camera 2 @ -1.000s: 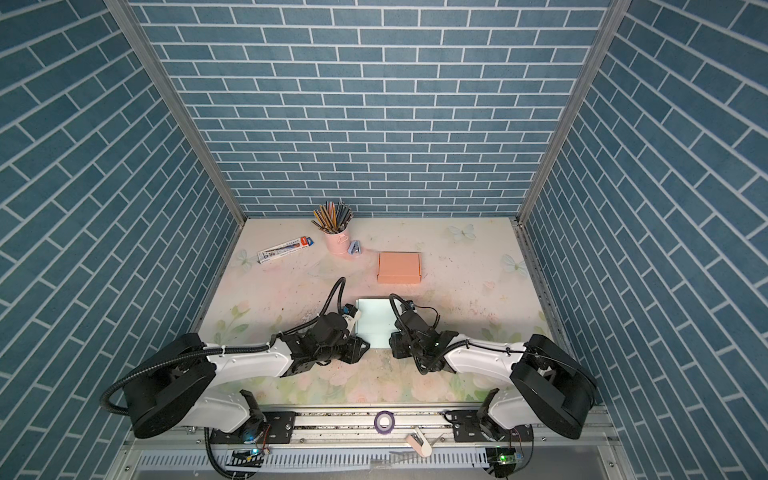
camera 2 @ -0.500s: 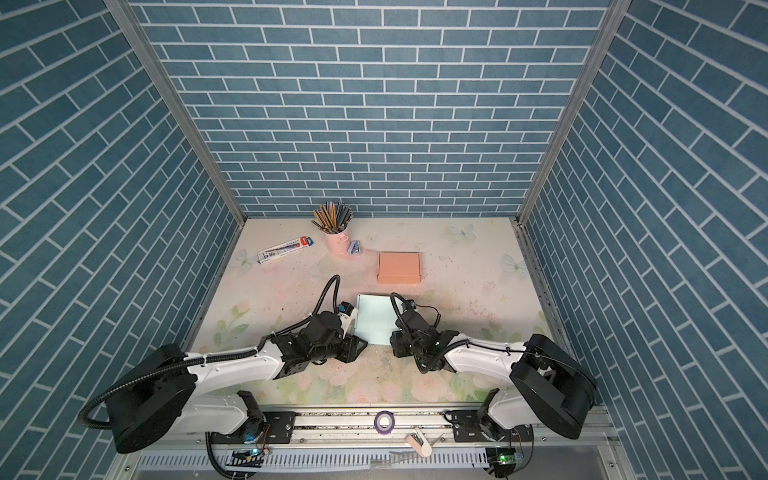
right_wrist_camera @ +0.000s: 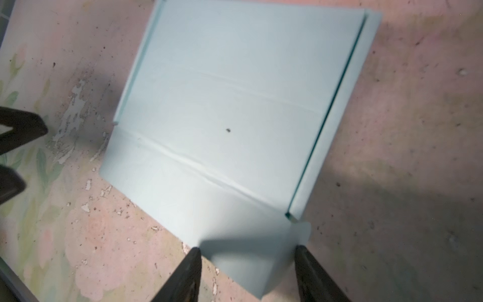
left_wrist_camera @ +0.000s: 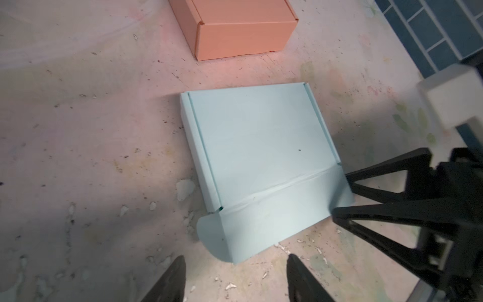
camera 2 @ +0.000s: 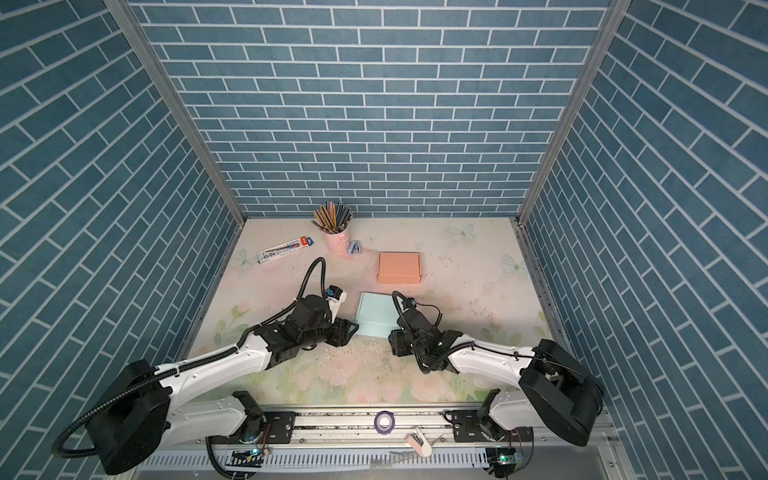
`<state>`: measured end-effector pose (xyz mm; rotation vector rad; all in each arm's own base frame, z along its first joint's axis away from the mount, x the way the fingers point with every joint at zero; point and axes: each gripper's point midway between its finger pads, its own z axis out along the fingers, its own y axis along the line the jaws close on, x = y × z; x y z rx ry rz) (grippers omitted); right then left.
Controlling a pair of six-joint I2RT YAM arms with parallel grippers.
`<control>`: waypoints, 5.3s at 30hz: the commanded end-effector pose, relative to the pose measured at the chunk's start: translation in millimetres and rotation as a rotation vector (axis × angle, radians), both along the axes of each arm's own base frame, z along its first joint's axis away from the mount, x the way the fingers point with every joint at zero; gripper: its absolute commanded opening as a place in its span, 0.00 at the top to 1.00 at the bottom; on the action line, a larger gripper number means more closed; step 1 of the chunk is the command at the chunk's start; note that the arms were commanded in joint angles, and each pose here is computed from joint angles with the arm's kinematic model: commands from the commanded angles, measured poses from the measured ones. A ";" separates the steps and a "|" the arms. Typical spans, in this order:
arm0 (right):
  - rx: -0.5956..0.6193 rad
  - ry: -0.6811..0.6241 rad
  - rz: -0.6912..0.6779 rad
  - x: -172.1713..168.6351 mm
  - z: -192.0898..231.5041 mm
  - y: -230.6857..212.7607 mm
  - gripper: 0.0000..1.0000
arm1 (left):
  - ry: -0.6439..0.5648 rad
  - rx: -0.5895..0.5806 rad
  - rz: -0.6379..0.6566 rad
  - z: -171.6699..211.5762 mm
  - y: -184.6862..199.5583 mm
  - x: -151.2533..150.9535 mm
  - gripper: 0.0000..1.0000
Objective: Fold the paper box
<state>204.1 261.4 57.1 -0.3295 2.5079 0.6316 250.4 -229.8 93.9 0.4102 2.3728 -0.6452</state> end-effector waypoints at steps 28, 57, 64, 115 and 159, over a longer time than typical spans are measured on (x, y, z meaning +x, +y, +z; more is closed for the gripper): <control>-0.037 -0.038 -0.020 19.7 20.8 -16.3 0.36 | 0.045 0.069 -0.190 -34.8 -67.7 105.8 0.26; -0.113 -0.027 -0.108 33.8 1.5 -61.2 0.37 | 0.123 0.019 -0.091 -50.8 -21.0 10.6 0.33; -0.124 -0.033 -0.107 44.6 2.8 -61.5 0.38 | 0.100 -0.005 -0.102 -30.2 -19.3 -8.3 0.33; 0.341 0.084 -0.120 -4.5 8.8 -26.1 0.41 | 0.137 -0.183 -0.185 -17.6 -66.5 18.8 0.35; 0.343 0.077 -0.091 -4.0 19.0 -31.3 0.57 | 0.155 -0.106 -0.142 -40.6 -41.4 3.2 0.45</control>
